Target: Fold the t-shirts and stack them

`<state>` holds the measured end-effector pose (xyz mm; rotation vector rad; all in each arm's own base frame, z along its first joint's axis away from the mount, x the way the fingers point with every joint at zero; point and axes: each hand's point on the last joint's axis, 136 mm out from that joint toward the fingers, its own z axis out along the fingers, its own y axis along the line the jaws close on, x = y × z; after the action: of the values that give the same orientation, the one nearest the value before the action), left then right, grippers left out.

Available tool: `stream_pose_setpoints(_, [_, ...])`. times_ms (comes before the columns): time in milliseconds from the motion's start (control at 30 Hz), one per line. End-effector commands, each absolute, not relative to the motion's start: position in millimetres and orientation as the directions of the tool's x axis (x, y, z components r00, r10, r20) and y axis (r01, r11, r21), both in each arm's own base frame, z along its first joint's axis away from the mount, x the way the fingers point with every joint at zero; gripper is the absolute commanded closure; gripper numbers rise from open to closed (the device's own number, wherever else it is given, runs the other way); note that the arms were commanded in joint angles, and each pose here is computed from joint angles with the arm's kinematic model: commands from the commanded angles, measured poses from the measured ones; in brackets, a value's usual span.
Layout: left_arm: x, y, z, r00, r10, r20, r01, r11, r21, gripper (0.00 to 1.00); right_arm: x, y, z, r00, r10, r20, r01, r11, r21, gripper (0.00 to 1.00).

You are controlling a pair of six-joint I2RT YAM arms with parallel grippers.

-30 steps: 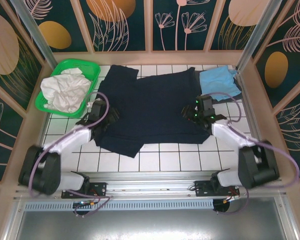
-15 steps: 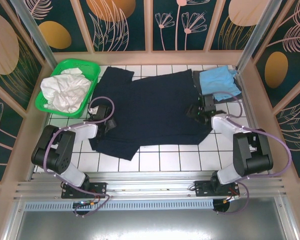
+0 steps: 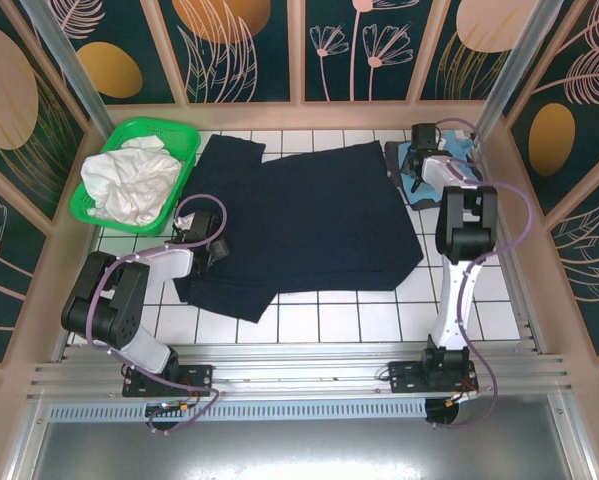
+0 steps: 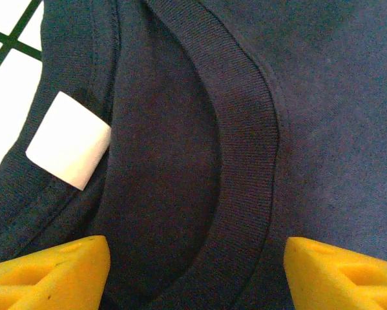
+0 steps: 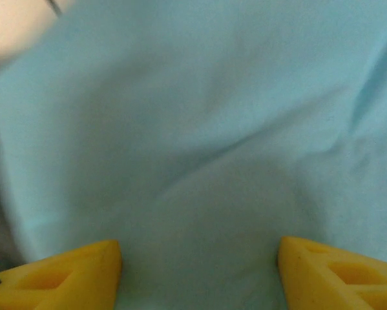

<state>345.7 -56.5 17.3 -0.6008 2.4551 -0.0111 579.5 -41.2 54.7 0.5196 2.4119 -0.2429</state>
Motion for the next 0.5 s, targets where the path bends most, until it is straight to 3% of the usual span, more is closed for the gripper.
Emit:
stream_pose_setpoints(0, [336.3,-50.6,17.4,-0.742,-0.398,-0.540,-0.409,0.906,-0.106,0.28,570.8,-75.6,45.7,-0.775,0.279,-0.567,0.460,0.864,-0.204,0.35])
stream_pose_setpoints(167, [341.3,-56.7,22.3,-0.748,-0.380,-0.543,-0.375,0.918,-0.126,0.28,577.2,-100.7,34.6,-0.760,0.350,-0.547,0.503,0.850,-0.155,0.34])
stream_pose_setpoints(333, [348.5,-63.4,30.1,-0.748,-0.372,-0.549,-0.348,0.925,-0.152,0.28,588.7,-89.3,40.9,-0.751,0.351,-0.560,0.458,0.887,-0.059,0.34])
stream_pose_setpoints(467, [351.8,-68.7,34.5,-0.752,-0.360,-0.552,-0.323,0.931,-0.168,0.27,592.1,-77.6,76.2,-0.736,0.330,-0.591,0.450,0.891,-0.062,0.33])
